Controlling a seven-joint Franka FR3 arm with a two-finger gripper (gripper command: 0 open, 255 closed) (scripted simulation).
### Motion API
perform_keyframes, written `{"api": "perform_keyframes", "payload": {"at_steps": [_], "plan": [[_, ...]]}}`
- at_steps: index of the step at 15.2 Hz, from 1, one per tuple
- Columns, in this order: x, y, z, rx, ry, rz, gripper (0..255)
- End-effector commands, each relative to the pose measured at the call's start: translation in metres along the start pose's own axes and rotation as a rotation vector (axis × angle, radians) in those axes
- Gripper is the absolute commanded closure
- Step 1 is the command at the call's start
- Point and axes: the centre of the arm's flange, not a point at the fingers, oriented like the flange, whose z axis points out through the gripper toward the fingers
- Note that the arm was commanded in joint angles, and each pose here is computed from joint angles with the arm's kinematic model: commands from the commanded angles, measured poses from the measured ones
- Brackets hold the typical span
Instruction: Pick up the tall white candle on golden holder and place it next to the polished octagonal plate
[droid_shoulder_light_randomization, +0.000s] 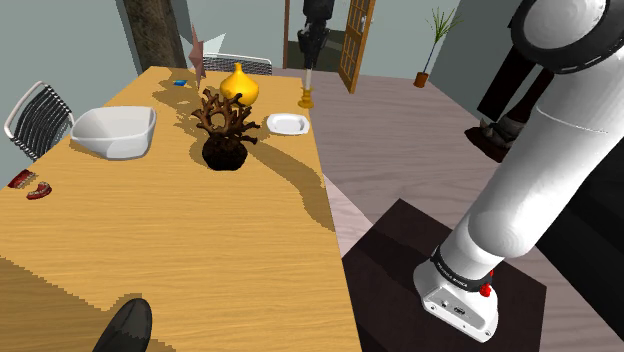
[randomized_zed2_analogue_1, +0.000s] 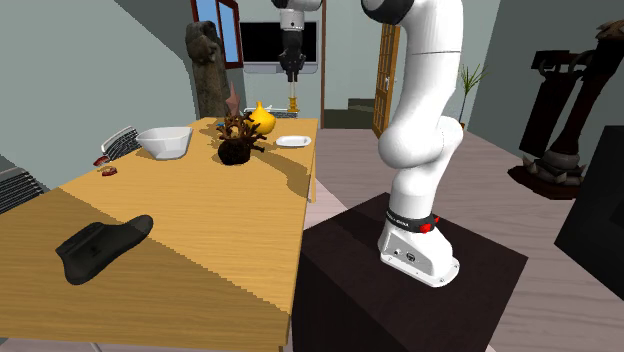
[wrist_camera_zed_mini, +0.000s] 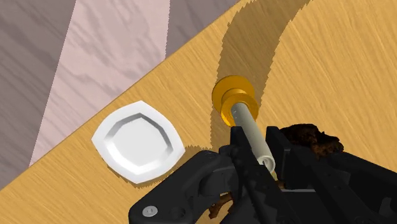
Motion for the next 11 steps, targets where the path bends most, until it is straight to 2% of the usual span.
{"api": "perform_keyframes", "payload": {"at_steps": [1,5,11], "plan": [[0.015,0.022,-0.001,0.0,0.0,-0.001,255],[0.039,0.06,0.0,0.0,0.0,-0.001,255],[0.038,0.06,0.032,0.0,0.0,-0.001,255]]}}
